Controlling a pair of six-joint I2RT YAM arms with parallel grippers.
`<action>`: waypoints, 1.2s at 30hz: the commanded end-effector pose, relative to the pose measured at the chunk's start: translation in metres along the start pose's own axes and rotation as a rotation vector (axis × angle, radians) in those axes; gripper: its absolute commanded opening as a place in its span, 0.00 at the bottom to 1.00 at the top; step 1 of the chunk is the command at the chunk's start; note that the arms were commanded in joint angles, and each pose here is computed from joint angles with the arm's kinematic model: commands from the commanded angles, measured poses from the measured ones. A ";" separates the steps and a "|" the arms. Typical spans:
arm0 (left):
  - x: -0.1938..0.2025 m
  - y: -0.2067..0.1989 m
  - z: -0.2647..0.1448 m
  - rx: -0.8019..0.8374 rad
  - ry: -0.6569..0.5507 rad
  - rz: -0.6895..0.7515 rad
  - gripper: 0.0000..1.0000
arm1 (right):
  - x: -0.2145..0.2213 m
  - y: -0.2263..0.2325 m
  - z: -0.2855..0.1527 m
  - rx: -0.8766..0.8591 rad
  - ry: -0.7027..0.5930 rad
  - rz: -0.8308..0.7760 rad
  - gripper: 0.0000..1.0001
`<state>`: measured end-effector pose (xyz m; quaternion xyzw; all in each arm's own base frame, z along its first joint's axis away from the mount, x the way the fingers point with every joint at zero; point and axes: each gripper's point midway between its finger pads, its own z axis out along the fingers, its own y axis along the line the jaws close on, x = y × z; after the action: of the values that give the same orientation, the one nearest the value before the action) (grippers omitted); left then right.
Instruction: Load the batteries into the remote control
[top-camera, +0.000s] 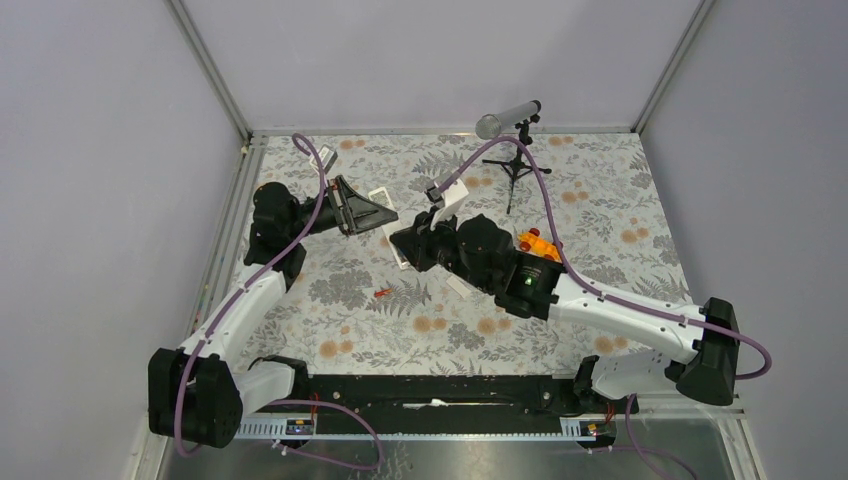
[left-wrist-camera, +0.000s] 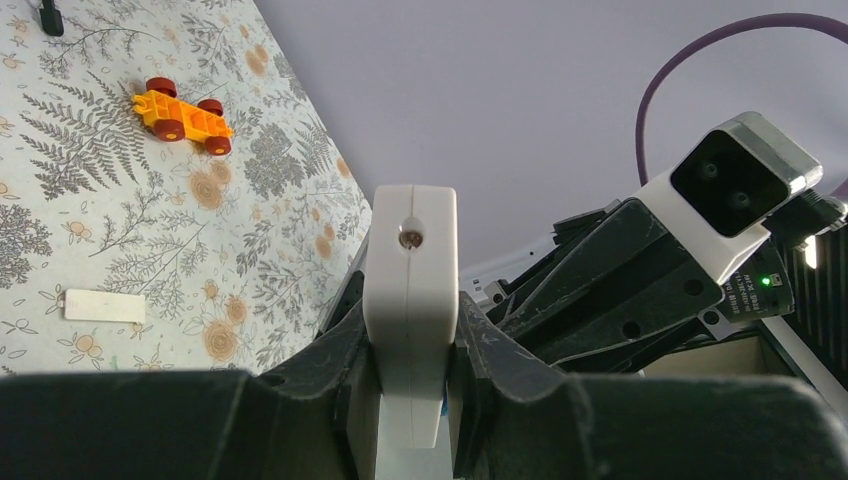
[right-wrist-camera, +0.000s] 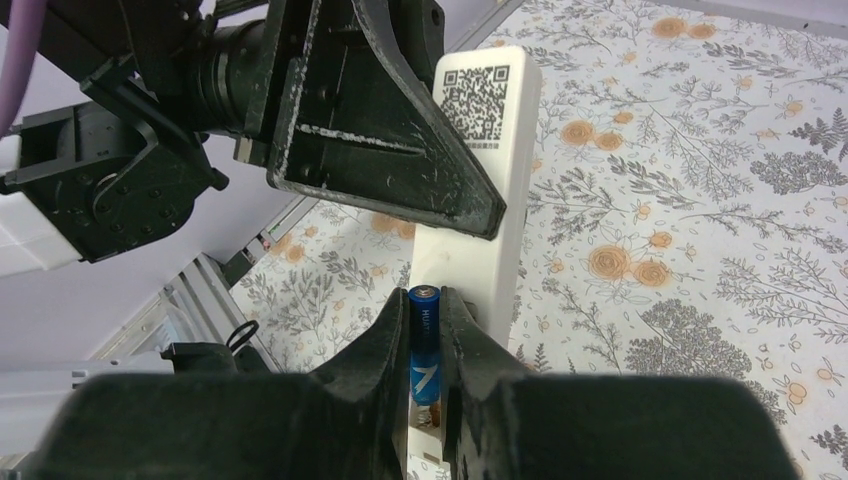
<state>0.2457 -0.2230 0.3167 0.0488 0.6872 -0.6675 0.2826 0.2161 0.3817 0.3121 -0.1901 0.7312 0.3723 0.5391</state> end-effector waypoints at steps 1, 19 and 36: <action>-0.001 -0.023 0.000 0.056 0.028 0.045 0.00 | -0.009 -0.008 -0.004 0.016 -0.048 -0.010 0.08; -0.005 -0.029 0.001 0.073 0.022 0.010 0.00 | 0.004 -0.006 0.002 0.002 -0.001 -0.016 0.27; -0.008 -0.017 0.004 0.052 0.003 0.017 0.00 | -0.043 0.005 -0.005 0.057 0.013 0.069 0.76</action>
<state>0.2486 -0.2246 0.3148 0.0236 0.6902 -0.6768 0.2550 0.2159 0.3853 0.3298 -0.1815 0.7420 0.3780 0.5230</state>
